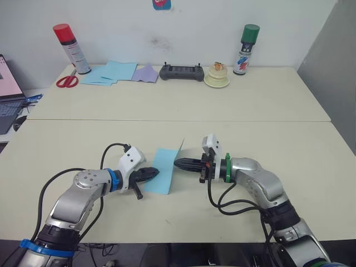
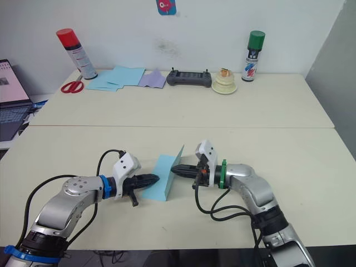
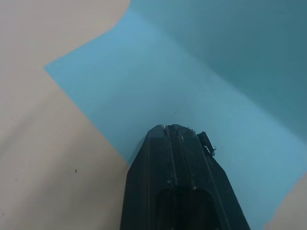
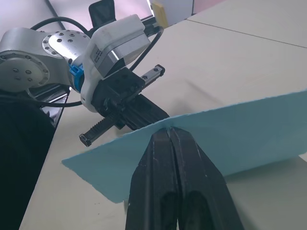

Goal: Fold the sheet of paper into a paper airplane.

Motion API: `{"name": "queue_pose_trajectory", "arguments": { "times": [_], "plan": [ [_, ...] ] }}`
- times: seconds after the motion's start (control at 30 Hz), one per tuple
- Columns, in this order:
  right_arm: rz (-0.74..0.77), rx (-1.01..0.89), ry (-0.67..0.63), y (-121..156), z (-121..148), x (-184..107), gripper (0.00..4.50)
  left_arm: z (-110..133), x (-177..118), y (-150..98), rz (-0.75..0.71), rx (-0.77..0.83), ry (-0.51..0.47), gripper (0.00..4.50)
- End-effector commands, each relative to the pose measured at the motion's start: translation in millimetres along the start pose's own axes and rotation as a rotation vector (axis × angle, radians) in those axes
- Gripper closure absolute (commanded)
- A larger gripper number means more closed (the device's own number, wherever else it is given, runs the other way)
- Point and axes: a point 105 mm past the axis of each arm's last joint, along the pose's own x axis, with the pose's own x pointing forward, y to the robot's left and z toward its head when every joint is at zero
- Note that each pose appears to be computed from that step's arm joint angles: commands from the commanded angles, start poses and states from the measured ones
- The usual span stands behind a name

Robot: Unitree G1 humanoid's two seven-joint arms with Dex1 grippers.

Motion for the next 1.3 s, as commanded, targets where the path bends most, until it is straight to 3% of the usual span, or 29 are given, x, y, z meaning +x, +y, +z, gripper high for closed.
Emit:
{"name": "queue_pose_trajectory", "arguments": {
  "times": [0.03,0.43,0.97,1.13,1.3],
  "plan": [
    [0.012,-0.080,-0.003,-0.7,4.4,15.0,4.48,-29.8,-5.3,-3.7,0.007,-0.074,0.098,4.50],
    [-0.011,-0.165,0.111,-9.1,-23.6,40.2,4.48,-34.3,-15.4,-4.4,0.035,-0.092,0.116,4.50],
    [-0.008,-0.199,0.143,-9.0,-33.2,48.3,4.48,-30.2,-46.6,8.5,0.053,-0.133,0.110,4.50],
    [-0.013,-0.200,0.158,-9.0,-37.8,49.8,4.48,-3.1,-80.5,50.1,0.176,-0.186,-0.031,4.50],
    [-0.006,-0.202,0.172,-7.8,-41.8,49.6,4.48,14.5,-86.8,55.7,0.151,-0.152,-0.069,4.50]
  ]
}}
